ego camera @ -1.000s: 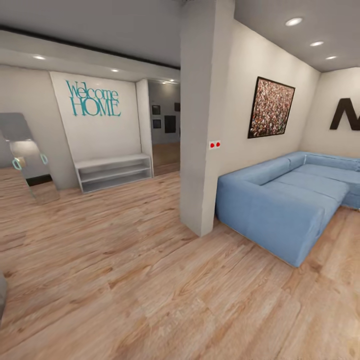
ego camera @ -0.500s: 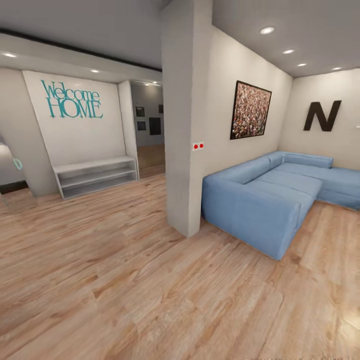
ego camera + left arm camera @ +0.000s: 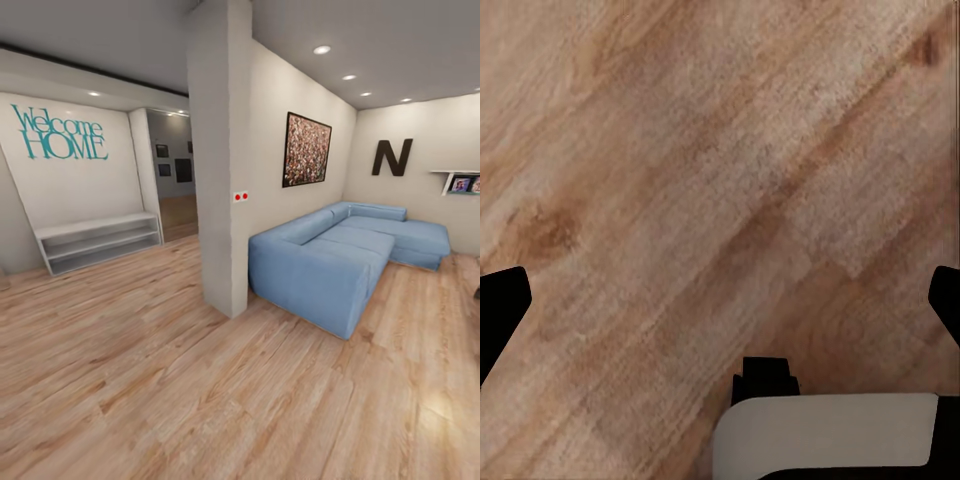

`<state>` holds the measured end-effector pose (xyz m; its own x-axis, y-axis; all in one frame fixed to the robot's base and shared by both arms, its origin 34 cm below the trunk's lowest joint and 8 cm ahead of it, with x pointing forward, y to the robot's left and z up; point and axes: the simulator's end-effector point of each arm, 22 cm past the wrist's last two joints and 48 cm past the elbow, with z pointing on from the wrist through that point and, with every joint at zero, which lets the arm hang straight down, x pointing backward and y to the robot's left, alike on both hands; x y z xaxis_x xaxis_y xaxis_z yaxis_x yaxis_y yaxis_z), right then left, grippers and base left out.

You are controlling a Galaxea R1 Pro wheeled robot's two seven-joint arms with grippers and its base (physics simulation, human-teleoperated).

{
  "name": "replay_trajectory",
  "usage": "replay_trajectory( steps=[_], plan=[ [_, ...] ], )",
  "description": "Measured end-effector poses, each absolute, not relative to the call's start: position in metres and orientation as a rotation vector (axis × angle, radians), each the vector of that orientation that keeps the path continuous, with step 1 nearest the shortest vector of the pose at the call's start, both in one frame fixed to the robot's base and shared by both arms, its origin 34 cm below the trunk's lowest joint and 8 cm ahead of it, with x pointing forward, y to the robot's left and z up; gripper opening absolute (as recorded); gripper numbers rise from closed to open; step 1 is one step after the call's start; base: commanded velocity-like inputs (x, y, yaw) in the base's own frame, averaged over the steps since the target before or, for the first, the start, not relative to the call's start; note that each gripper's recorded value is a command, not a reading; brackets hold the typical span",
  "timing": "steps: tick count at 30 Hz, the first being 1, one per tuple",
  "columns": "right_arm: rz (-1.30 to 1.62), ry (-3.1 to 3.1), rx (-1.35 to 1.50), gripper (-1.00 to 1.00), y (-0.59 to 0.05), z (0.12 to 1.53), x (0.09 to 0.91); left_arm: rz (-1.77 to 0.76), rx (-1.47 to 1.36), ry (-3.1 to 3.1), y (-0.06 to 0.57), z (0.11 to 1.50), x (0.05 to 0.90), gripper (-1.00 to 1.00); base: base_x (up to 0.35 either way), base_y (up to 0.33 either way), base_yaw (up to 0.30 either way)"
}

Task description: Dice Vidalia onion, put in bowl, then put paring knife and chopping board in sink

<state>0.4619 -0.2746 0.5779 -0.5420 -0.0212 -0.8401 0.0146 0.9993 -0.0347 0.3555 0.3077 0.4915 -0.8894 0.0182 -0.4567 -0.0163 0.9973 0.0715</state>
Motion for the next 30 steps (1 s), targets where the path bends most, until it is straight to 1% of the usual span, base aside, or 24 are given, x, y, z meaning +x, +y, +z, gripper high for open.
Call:
replay_trajectory(
  steps=[30],
  plan=[
    [-0.049, 2.141, -0.006, 1.0, -0.2765, 0.5784, 0.4622, 0.096, 0.0, 2.666, 0.3054, 0.4912, 0.3551, 1.0, 0.0, 0.0, -0.279]
  ],
)
